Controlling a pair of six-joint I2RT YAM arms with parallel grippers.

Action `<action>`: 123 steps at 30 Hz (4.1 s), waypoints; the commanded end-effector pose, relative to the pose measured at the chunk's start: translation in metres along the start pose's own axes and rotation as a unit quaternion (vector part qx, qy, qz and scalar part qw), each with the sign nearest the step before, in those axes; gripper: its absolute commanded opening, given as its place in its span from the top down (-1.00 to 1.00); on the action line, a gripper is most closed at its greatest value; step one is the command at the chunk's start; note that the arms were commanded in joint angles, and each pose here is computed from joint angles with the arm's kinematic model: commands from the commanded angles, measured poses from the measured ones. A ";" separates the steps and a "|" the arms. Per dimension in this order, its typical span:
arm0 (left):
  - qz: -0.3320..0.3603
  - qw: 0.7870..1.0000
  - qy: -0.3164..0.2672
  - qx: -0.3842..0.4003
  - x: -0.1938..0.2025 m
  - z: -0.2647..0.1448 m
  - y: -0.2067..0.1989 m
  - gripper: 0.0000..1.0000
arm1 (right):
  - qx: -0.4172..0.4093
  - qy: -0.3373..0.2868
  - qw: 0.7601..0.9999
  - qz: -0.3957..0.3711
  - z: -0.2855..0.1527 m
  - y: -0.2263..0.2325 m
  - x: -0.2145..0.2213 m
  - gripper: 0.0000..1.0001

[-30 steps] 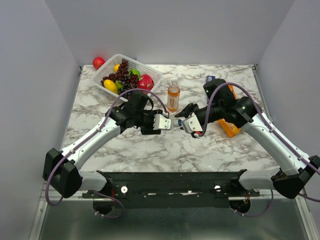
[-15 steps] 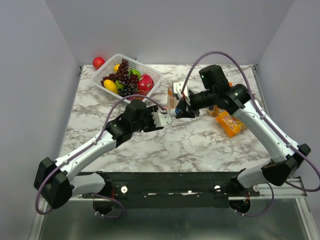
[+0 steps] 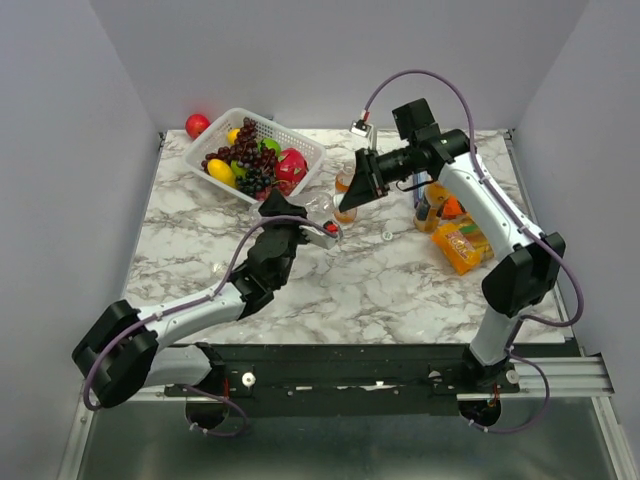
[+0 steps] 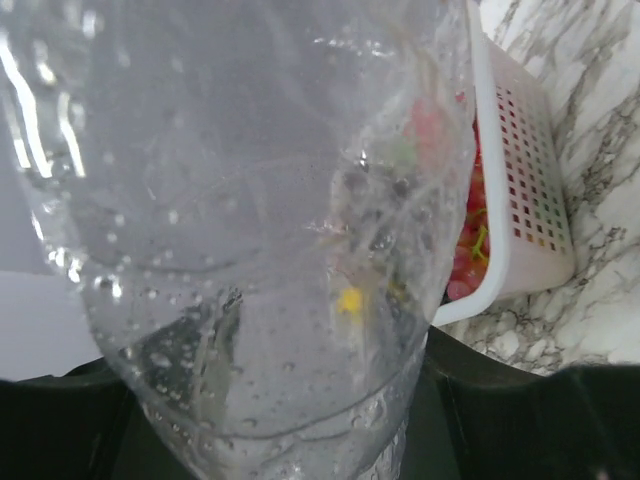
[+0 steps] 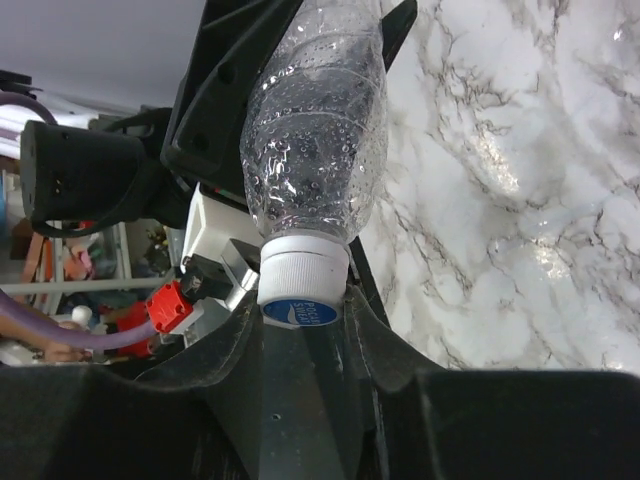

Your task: Screw on the bottle caps

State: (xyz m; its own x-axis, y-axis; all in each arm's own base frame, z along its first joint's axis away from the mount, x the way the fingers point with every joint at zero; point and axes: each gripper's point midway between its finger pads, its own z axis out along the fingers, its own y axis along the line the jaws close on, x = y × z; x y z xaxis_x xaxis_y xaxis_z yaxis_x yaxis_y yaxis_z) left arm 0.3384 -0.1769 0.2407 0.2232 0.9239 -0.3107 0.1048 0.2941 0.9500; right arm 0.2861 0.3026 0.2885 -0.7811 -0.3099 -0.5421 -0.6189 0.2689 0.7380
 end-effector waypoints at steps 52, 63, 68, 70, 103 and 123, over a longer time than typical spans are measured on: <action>-0.360 0.885 -0.171 0.240 -0.103 -0.036 -0.022 1.00 | 0.061 0.013 0.931 -0.359 -0.001 0.036 0.014 0.99; -0.383 0.920 -0.048 0.059 -0.068 -0.015 0.004 1.00 | 0.104 -0.006 0.995 -0.004 0.004 0.006 0.001 0.99; -0.390 0.913 -0.051 0.111 -0.071 -0.024 -0.015 1.00 | 0.078 -0.061 0.992 -0.080 -0.013 0.025 -0.034 0.47; -0.395 0.906 -0.050 0.145 -0.071 -0.030 -0.029 1.00 | 0.098 -0.110 0.978 -0.147 -0.032 0.035 -0.059 0.06; -0.502 0.776 -0.186 0.332 -0.149 -0.050 -0.021 1.00 | -0.047 -0.141 0.941 -0.303 -0.012 0.077 -0.034 -0.67; -0.480 0.812 -0.067 0.327 -0.072 -0.053 -0.074 -0.97 | 0.198 -0.180 0.889 -0.372 -0.077 0.008 -0.021 0.84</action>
State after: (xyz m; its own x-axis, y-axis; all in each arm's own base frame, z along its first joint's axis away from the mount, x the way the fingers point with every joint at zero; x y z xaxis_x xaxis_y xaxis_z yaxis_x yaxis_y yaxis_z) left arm 0.2590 -0.2776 0.2121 -0.1422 0.2502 -0.9577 0.8139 0.5802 0.0307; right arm 0.2877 0.2748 0.3569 -0.1135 -0.1567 -0.9811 -0.9525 0.2981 0.0626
